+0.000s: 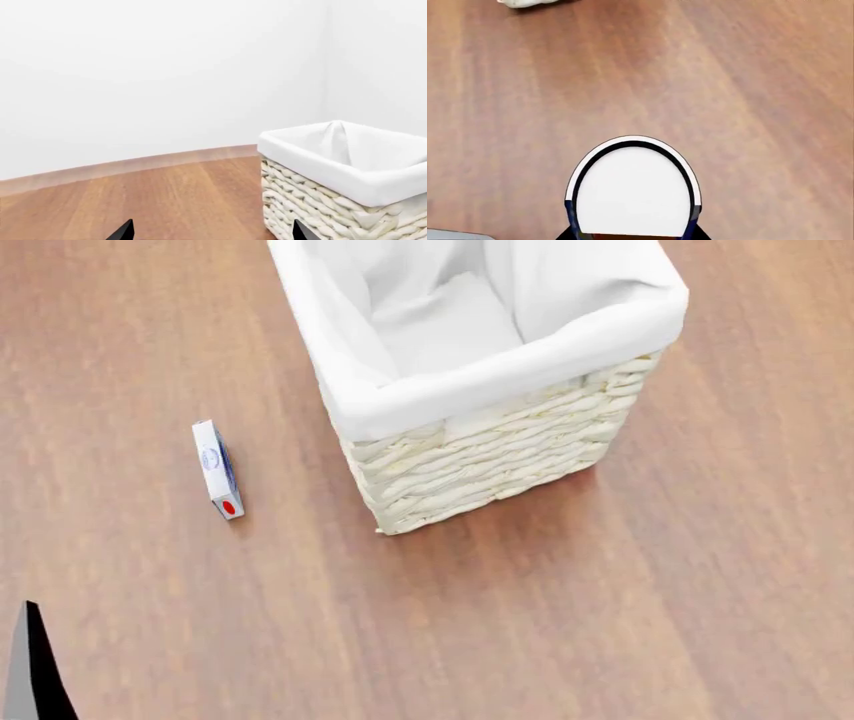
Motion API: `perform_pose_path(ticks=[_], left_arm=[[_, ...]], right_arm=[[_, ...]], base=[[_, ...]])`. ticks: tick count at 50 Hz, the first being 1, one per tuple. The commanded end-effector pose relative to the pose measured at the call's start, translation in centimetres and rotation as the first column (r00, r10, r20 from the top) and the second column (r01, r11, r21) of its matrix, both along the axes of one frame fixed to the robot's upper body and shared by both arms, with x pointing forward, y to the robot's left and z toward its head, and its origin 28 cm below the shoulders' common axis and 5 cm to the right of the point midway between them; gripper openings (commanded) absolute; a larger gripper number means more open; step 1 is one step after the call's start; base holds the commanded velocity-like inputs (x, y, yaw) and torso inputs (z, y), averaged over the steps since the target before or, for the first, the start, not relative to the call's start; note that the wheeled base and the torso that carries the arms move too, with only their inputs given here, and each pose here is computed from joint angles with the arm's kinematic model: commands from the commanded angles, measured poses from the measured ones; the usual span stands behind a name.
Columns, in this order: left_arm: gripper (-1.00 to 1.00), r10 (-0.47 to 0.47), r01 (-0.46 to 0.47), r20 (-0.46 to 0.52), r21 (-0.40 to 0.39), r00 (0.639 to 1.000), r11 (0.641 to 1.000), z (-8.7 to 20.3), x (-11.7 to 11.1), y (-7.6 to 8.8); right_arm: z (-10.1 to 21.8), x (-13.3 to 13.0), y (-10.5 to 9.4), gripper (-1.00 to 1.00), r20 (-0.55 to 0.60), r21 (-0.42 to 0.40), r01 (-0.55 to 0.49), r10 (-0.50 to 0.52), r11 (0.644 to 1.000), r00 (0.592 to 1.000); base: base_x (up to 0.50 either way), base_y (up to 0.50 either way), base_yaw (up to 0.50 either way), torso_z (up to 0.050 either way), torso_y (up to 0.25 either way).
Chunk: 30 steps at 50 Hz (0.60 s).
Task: Pick up the alphabet soup and the cream cheese box, and put them in the basket.
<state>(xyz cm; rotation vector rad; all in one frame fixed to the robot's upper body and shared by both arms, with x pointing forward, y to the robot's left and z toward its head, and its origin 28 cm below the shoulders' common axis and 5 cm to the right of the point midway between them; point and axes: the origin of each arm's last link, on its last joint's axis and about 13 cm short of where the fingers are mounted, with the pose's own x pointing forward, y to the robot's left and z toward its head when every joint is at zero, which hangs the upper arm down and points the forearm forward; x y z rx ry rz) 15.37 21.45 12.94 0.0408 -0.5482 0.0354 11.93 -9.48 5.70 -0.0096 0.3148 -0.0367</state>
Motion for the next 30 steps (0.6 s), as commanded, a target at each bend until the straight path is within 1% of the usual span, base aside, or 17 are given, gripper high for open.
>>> perform_pose_path(ticks=[1, 8, 10, 11, 13, 14, 15, 18, 19, 21, 22, 24, 25, 27, 29, 30], left_arm=[[1.0, 0.005, -0.005, -0.002, 0.001, 1.0, 1.0, -0.1, -0.1, 0.0], [1.0, 0.003, -0.003, -0.002, 0.001, 1.0, 1.0, -0.1, 0.0, 0.0], [1.0, 0.002, -0.002, -0.003, 0.001, 1.0, 1.0, -0.1, 0.0, 0.0], [1.0, 0.003, -0.003, -0.003, 0.001, 1.0, 1.0, -0.1, 0.0, 0.0], [1.0, 0.004, -0.004, -0.003, 0.001, 1.0, 1.0, -0.2, 0.0, 0.0], [1.0, 0.004, -0.004, -0.004, 0.0, 1.0, 1.0, -0.2, 0.0, 0.0], [1.0, 0.006, -0.006, -0.004, 0.0, 1.0, 1.0, -0.2, 0.0, 0.1], [1.0, 0.005, -0.005, -0.006, 0.001, 1.0, 1.0, -0.2, 0.0, 0.1], [1.0, 0.006, -0.006, -0.005, 0.002, 1.0, 1.0, -0.2, 0.0, 0.1], [1.0, 0.007, -0.007, -0.005, 0.001, 1.0, 1.0, -0.2, 0.0, 0.1], [1.0, 0.008, -0.008, -0.005, 0.001, 1.0, 1.0, -0.2, 0.0, 0.1], [1.0, 0.009, -0.009, -0.004, 0.002, 1.0, 1.0, -0.2, 0.0, 0.1], [1.0, 0.01, -0.01, -0.003, 0.003, 1.0, 1.0, -0.2, 0.0, 0.1], [1.0, 0.012, -0.012, -0.003, 0.002, 1.0, 1.0, -0.1, -0.1, 0.1], [1.0, 0.014, -0.014, -0.004, 0.002, 1.0, 1.0, -0.2, -0.1, 0.2], [1.0, 0.013, -0.013, -0.005, 0.004, 1.0, 1.0, -0.3, -0.1, 0.1]], right_arm=[[-0.6, 0.1, -0.1, -1.0, -0.019, -0.009, -0.023, 0.023, 1.0, 1.0], [-0.5, 0.1, -0.1, -1.0, -0.018, -0.014, -0.021, 0.021, 1.0, 1.0], [-0.2, 0.2, -0.3, -1.0, 0.011, -0.039, -0.003, 0.004, 0.999, 1.0], [-0.2, 0.2, -0.3, -1.0, 0.017, -0.065, 0.001, 0.0, 0.998, 1.0], [0.3, 0.3, -0.5, -1.0, 0.047, -0.081, 0.007, -0.003, 0.997, 0.999], [0.4, 0.3, -0.5, -1.0, 0.059, -0.087, 0.012, -0.006, 0.996, 0.998], [0.8, 0.3, -0.5, -1.0, 0.076, -0.067, 0.008, -0.003, 0.998, 0.997], [1.9, 0.4, -0.7, -1.0, 0.124, -0.088, 0.019, -0.008, 0.996, 0.992], [2.4, 0.4, -0.8, -1.0, 0.151, -0.114, 0.026, -0.009, 0.993, 0.988], [3.0, 0.4, -0.8, -1.0, 0.176, -0.106, 0.029, -0.01, 0.994, 0.984], [3.8, 0.4, -1.0, -1.0, 0.219, -0.136, 0.038, -0.007, 0.99, 0.976], [4.6, 0.5, -1.0, -1.0, 0.248, -0.132, 0.034, 0.0, 0.991, 0.969], [4.9, 0.7, -1.2, -1.0, 0.297, -0.177, 0.056, -0.001, 0.983, 0.955], [6.0, 0.7, -1.3, -1.0, 0.32, -0.185, 0.057, 0.005, 0.981, 0.948], [6.9, 0.8, -1.5, -1.0, 0.371, -0.215, 0.073, 0.012, 0.974, 0.929], [7.6, 0.9, -1.6, -1.0, 0.424, -0.221, 0.08, 0.022, 0.972, 0.905]], base=[[0.0, 0.0, 0.0, 0.0, 0.0], [0.0, 0.0, 0.0, -0.002, -0.002], [0.0, 0.0, 0.0, 0.0, 0.0], [0.0, 0.0, 0.0, 0.0, 0.0], [0.0, 0.0, 0.0, 0.0, 0.0], [0.01, 0.0, 0.0, 0.0, 0.0], [0.0, 0.0, 0.0, 0.0, 0.0], [0.0, 0.0, 0.0, 0.0, 0.0], [0.0, 0.0, 0.0, 0.0, 0.0], [0.0, 0.0, 0.0, 0.0, 0.0], [0.0, 0.0, 0.0, 0.0, 0.0], [0.0, 0.0, 0.0, 0.0, 0.0], [0.0, 0.0, 0.0, 0.0, 0.0], [0.0, 0.0, 0.0, 0.0, 0.0], [0.0, 0.0, 0.0, 0.0, 0.0], [0.0, 0.0, 0.0, 0.0, 0.0]])
